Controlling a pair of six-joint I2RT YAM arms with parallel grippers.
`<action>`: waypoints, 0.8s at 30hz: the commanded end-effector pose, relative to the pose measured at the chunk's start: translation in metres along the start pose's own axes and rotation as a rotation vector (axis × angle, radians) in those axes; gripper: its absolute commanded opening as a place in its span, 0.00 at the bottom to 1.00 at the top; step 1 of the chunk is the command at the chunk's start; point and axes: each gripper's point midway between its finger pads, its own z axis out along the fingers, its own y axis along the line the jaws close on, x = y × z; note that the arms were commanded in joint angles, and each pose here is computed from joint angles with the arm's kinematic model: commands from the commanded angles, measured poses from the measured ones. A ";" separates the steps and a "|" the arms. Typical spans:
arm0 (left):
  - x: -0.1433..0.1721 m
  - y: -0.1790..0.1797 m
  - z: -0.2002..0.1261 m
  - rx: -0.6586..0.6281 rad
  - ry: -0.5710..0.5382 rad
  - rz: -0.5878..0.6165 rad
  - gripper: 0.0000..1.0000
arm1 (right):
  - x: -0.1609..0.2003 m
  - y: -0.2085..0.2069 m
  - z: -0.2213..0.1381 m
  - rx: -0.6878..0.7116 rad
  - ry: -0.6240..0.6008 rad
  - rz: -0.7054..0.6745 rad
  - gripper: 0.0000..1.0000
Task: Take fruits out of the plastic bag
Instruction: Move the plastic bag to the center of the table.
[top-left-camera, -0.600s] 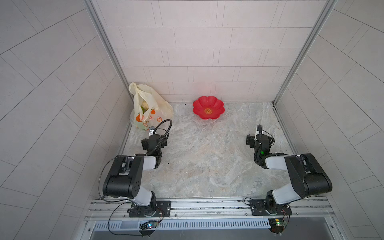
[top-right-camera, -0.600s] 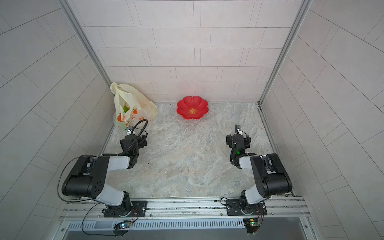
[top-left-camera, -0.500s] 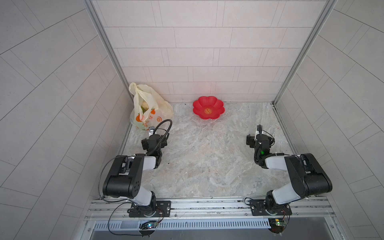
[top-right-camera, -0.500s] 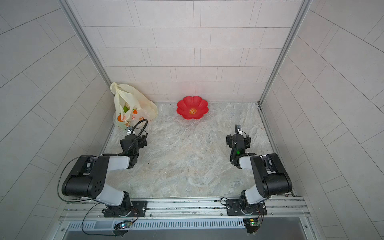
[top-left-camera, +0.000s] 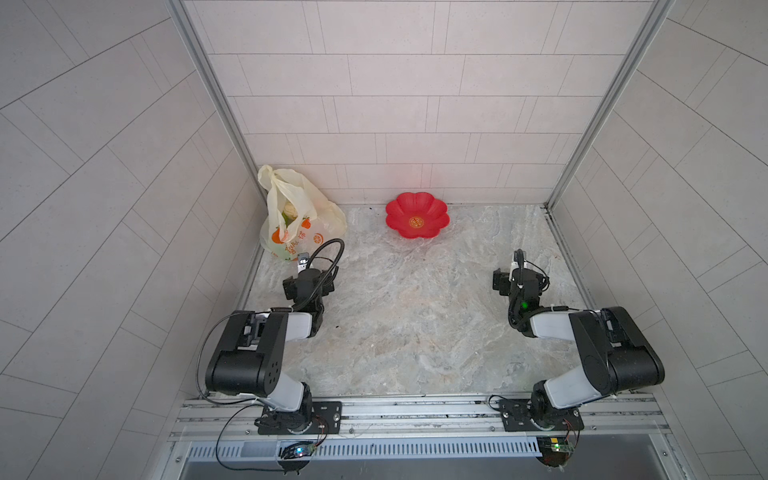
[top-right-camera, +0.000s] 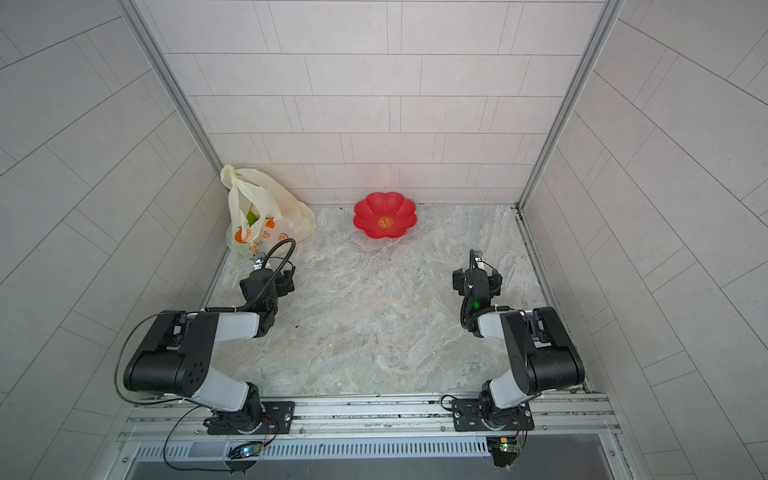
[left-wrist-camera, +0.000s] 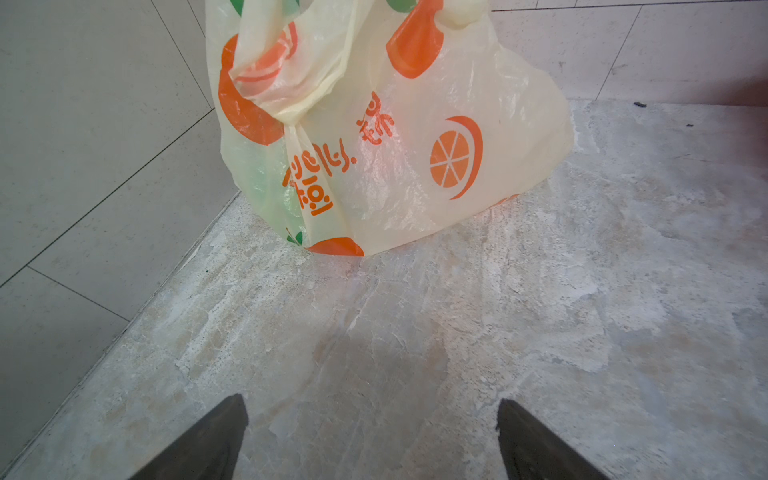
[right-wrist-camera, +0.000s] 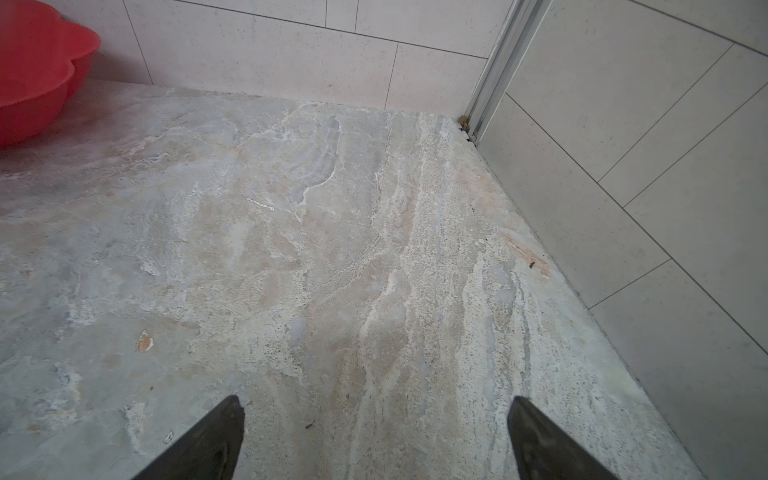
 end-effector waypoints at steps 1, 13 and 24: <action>-0.009 0.002 0.001 -0.011 -0.025 -0.003 1.00 | -0.001 -0.002 0.002 0.008 0.006 0.009 0.99; -0.009 0.002 0.002 -0.009 -0.019 -0.005 1.00 | -0.001 -0.002 0.002 0.008 0.005 0.009 0.99; -0.009 0.002 0.001 -0.008 -0.022 -0.003 1.00 | -0.005 -0.001 0.000 0.005 -0.003 0.000 0.99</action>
